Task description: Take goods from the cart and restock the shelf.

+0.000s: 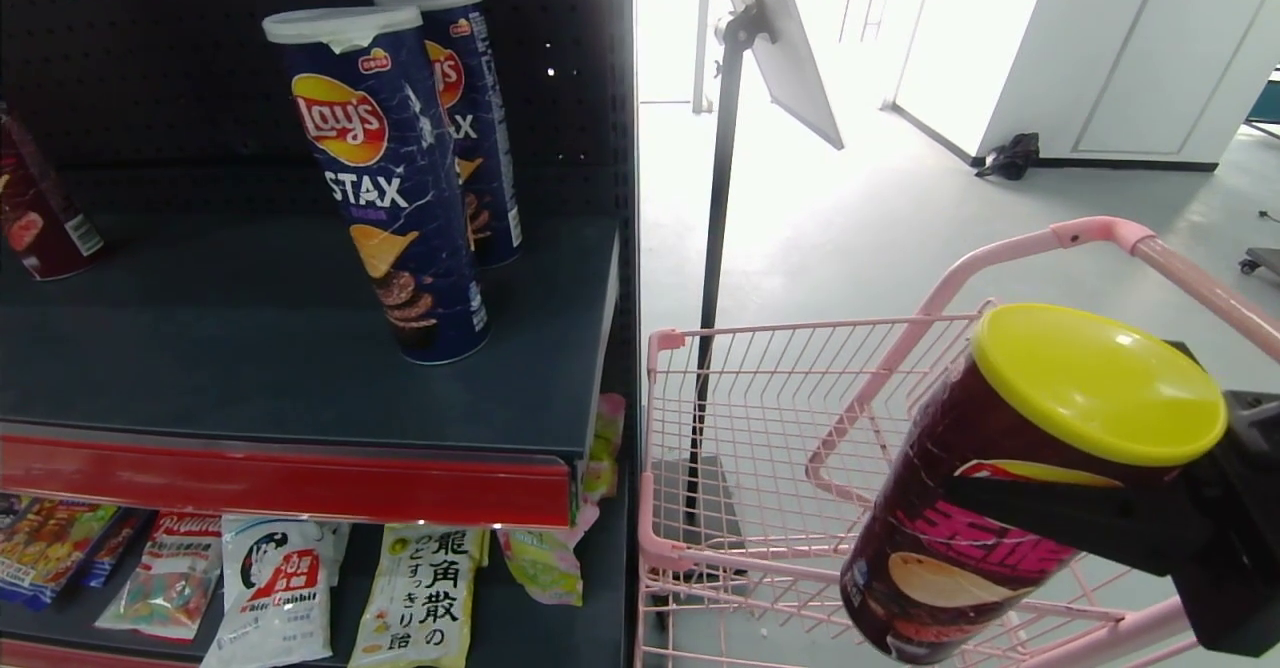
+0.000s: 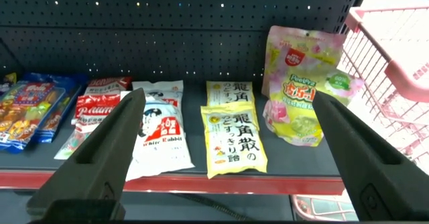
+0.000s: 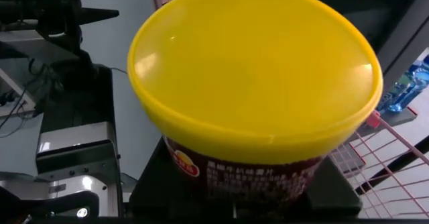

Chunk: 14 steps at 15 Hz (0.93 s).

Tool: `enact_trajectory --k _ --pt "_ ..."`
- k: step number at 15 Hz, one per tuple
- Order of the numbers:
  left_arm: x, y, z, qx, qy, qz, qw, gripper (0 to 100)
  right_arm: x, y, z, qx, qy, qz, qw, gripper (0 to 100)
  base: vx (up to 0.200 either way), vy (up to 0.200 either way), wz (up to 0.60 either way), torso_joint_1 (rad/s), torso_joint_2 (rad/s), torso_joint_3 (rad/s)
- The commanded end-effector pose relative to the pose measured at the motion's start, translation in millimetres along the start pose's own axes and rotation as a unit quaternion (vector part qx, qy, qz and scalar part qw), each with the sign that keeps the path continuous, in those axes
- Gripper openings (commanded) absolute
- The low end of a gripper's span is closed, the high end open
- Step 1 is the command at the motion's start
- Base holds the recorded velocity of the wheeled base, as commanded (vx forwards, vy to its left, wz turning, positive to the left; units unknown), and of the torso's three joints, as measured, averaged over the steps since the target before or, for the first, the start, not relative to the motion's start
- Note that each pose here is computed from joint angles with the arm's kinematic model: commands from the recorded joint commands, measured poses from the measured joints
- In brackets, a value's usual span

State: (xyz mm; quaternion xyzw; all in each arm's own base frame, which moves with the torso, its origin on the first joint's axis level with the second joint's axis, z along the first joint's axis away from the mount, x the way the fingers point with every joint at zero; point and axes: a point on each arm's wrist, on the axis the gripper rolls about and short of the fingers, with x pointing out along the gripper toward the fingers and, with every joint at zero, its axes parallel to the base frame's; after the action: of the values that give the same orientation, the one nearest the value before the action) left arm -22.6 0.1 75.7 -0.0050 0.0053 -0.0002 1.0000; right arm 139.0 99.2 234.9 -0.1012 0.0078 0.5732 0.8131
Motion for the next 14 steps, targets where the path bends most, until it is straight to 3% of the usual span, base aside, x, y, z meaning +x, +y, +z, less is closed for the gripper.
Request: enact_trajectory --k 1,14 --pt "0.1 0.0 0.0 0.000 0.001 0.000 1.0000 100 2.3 0.8 0.9 -0.002 -0.001 0.006 1.000 0 0.000 0.000 0.00 0.139 -0.36 -0.217" --pt "0.0 0.0 0.1 0.000 -0.001 0.001 1.0000 100 4.8 -1.8 3.4 -0.003 -0.003 0.007 1.000 0 0.000 0.000 0.00 0.218 -0.52 -0.303"
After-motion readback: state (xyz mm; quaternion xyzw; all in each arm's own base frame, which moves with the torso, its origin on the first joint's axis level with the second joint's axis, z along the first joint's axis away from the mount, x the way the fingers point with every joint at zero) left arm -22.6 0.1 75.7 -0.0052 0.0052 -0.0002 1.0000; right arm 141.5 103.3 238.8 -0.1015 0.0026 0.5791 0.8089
